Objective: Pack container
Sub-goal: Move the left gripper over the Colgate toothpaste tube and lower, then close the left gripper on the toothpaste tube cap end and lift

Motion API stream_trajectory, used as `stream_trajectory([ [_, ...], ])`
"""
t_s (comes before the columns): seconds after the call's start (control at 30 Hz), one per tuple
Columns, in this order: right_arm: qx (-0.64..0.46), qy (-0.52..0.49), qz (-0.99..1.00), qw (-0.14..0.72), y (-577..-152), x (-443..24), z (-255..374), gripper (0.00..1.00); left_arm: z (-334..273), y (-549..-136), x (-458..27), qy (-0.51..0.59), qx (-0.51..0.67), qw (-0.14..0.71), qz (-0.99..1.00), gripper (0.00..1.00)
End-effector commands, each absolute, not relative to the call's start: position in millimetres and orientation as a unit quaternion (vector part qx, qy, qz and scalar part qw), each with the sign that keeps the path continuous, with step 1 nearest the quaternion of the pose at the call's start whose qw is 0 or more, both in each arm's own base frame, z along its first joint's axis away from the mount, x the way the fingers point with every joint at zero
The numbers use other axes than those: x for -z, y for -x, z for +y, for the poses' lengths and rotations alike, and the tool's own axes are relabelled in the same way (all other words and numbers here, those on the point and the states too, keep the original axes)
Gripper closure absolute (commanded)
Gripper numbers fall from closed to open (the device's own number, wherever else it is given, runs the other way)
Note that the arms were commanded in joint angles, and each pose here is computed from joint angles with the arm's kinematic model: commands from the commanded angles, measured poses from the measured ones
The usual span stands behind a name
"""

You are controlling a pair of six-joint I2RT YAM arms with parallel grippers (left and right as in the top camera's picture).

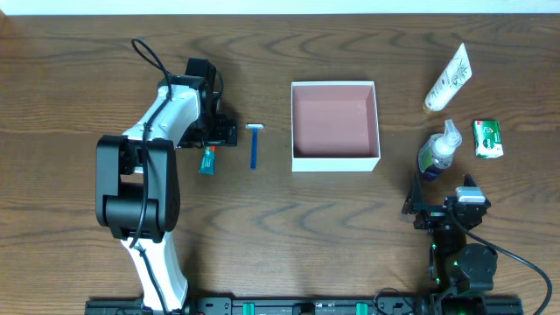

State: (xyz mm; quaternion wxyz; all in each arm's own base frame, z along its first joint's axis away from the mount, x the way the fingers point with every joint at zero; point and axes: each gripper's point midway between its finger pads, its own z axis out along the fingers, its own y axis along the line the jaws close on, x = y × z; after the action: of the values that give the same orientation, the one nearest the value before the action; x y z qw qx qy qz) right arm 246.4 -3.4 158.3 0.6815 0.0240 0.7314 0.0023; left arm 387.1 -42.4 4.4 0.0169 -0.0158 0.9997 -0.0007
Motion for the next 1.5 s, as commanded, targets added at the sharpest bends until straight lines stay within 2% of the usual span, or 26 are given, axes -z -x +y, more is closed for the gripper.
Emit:
stream_trajectory([
  [0.0, 0.001, -0.016, 0.732, 0.682, -246.2, -157.4, -2.2, 0.01, -39.3, -384.1, 3.2, 0.023, -0.006, 0.008, 1.000, 0.01],
  [0.93, 0.001, -0.016, 0.732, 0.682, -246.2, -157.4, -2.2, 0.01, -39.7, -369.3, 18.9, 0.024, -0.002, -0.008, 1.000, 0.00],
  [1.07, 0.001, -0.016, 0.732, 0.682, -246.2, -157.4, -2.2, 0.01, -39.9, -372.2, 18.8, 0.023, -0.002, -0.002, 1.000, 0.31],
  [1.2, 0.001, -0.016, 0.732, 0.682, -246.2, -157.4, -2.2, 0.01, -40.0, -374.6, 18.6, 0.023, -0.002, 0.002, 1.000, 0.58],
  [1.47, 0.001, -0.016, 0.731, 0.682, -246.2, -157.6, -2.2, 0.01, -41.4, -386.2, 3.0, 0.023, 0.001, 0.021, 1.000, 0.79],
])
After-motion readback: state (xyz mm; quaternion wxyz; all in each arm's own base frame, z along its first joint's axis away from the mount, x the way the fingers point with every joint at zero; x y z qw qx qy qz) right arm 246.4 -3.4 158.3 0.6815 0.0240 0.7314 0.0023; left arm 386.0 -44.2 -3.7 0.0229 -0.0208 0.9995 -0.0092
